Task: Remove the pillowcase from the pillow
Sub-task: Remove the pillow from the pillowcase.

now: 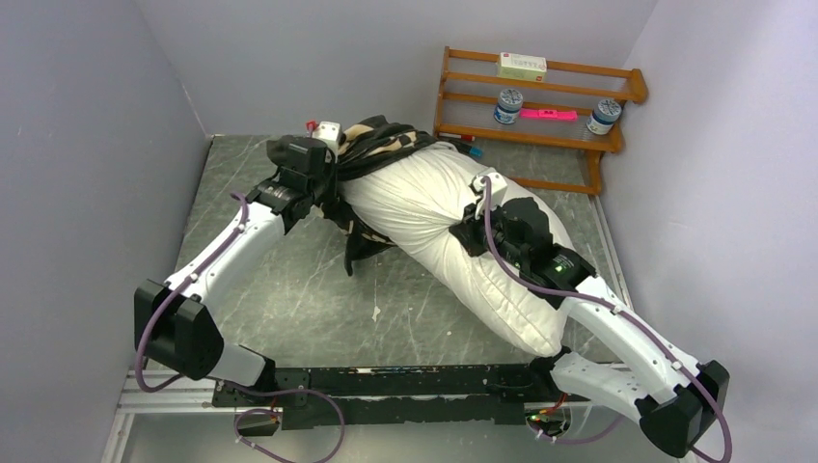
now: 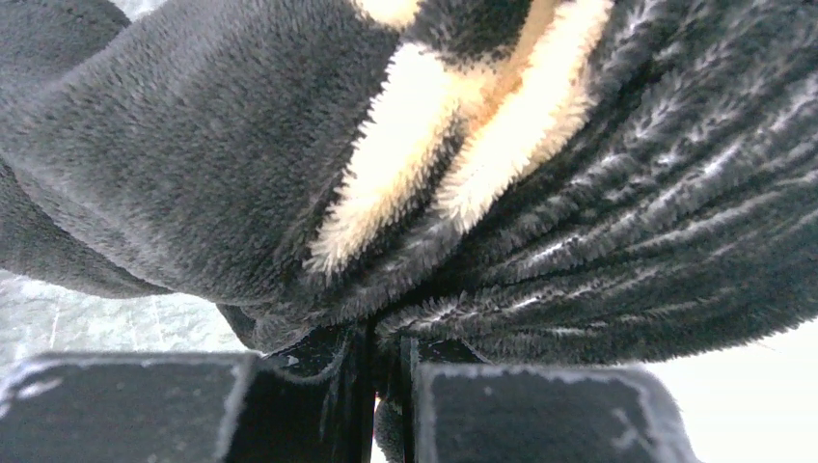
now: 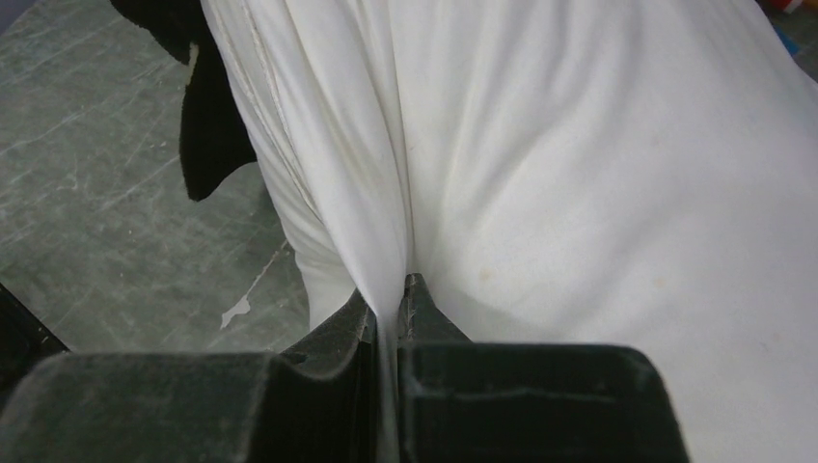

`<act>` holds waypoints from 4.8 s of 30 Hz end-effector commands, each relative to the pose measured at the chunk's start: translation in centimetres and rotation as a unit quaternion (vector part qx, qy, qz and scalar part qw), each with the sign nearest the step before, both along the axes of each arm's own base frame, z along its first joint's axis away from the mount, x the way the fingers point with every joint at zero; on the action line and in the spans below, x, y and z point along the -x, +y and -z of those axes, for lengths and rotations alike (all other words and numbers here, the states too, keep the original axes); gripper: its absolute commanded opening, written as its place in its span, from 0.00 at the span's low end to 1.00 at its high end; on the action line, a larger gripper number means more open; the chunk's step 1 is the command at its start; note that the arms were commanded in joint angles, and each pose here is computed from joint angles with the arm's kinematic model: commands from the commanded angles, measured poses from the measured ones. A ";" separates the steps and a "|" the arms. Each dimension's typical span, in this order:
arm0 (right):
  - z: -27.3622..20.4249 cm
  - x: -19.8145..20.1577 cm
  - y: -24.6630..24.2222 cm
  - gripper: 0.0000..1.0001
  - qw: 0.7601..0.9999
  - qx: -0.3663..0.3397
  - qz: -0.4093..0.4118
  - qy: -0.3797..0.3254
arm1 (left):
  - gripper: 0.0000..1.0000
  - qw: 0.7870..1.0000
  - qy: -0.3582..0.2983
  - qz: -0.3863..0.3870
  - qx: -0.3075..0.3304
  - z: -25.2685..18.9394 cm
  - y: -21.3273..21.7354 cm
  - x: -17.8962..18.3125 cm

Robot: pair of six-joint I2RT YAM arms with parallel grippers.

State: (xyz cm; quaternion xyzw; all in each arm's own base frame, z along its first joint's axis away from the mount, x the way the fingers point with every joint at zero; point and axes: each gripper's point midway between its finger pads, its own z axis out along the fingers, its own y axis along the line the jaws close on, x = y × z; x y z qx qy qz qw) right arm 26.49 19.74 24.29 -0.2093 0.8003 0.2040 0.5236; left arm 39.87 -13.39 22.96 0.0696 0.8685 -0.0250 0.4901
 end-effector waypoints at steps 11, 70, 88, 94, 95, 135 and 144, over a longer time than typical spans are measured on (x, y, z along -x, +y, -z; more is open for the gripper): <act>3.7 4.9 -0.3 0.00 0.988 0.035 -0.108 0.107 | 0.06 0.986 -0.008 -0.159 -0.042 3.8 10.1 0.1; 4.9 -2.8 13.1 0.15 0.972 0.059 -0.218 0.062 | 0.95 0.993 -0.011 0.074 0.094 -3.8 0.7 7.3; 4.9 2.6 12.4 0.00 0.964 0.045 -0.256 0.046 | 0.96 0.994 -0.010 0.109 0.017 -5.1 -4.7 3.6; 4.9 2.8 11.3 0.00 0.969 0.045 -0.240 0.037 | 0.96 0.991 0.004 0.136 0.002 -4.5 -6.7 4.0; 5.0 2.8 11.3 0.00 0.969 0.044 -0.239 0.036 | 0.96 0.990 0.003 0.139 -0.002 -4.4 -6.9 4.1; 3.3 4.8 1.4 0.00 0.995 0.054 -0.072 0.029 | 0.05 0.988 0.016 -0.136 -0.068 0.8 9.2 -2.7; 3.9 4.6 1.7 0.00 0.995 0.054 -0.074 0.035 | 0.10 0.990 0.070 -0.124 -0.014 5.6 10.0 -3.0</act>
